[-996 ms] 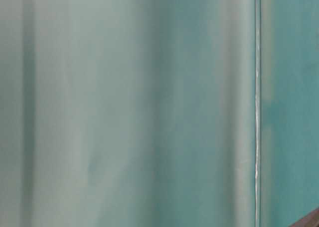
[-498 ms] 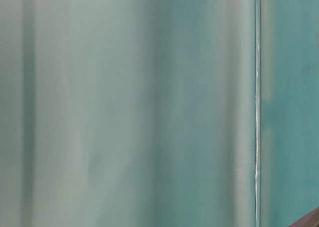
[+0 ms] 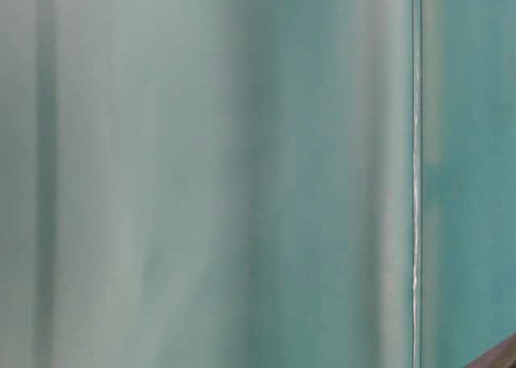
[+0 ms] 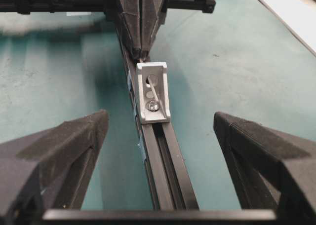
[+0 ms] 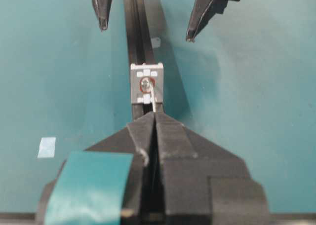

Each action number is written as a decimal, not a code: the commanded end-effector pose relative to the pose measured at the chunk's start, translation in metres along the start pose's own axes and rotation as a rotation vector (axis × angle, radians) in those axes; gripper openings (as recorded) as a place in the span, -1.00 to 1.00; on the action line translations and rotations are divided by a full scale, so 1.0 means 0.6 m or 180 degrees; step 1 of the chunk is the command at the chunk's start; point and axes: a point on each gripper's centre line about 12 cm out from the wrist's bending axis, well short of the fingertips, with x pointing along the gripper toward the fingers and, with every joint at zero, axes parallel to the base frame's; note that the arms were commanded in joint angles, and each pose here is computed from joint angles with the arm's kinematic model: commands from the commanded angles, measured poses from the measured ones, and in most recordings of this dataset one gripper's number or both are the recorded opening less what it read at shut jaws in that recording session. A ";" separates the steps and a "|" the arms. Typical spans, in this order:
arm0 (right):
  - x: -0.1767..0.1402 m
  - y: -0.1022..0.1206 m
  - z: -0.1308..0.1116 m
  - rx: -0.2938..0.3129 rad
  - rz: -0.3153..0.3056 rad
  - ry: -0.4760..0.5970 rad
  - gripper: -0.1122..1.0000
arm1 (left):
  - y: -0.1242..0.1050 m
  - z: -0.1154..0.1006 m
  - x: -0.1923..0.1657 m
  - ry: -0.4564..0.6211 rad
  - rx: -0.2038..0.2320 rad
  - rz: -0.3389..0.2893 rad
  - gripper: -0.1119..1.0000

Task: Insert the wire through the hole in the metal fitting marked with a red label. (retake)
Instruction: 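Push the wire tip leftward through the red-ringed hole in the bracket, then move the left gripper to the bracket and grasp the protruding wire tip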

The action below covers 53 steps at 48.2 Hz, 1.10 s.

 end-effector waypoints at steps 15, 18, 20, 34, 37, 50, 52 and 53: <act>0.021 0.001 0.015 0.0052 0.0019 -0.0040 -0.77 | -0.004 0.011 0.004 -0.0082 0.0015 -0.0029 0.40; 0.024 0.001 0.015 0.0052 0.0025 -0.0037 -0.77 | -0.004 0.011 0.004 -0.0081 0.0016 -0.0033 0.40; 0.025 0.002 0.016 0.0049 0.0035 -0.0042 -0.77 | -0.004 0.011 0.004 -0.0081 0.0016 -0.0033 0.40; 0.042 0.006 0.015 -0.0033 0.0029 -0.0027 -0.77 | -0.005 0.011 0.004 -0.0081 0.0018 -0.0038 0.40; 0.044 0.008 0.015 -0.0043 0.0030 -0.0010 -0.77 | -0.005 0.011 0.004 -0.0081 0.0017 -0.0038 0.40; 0.045 0.007 0.014 -0.0052 0.0027 0.0008 -0.77 | -0.006 0.010 0.021 0.0032 -0.0047 -0.0035 0.35; 0.045 0.007 0.014 -0.0052 0.0027 0.0008 -0.77 | -0.006 0.010 0.025 0.0061 -0.0078 -0.0029 0.30; 0.044 0.007 0.015 -0.0050 0.0028 0.0004 -0.77 | -0.007 0.010 0.028 0.0071 -0.0103 -0.0034 0.27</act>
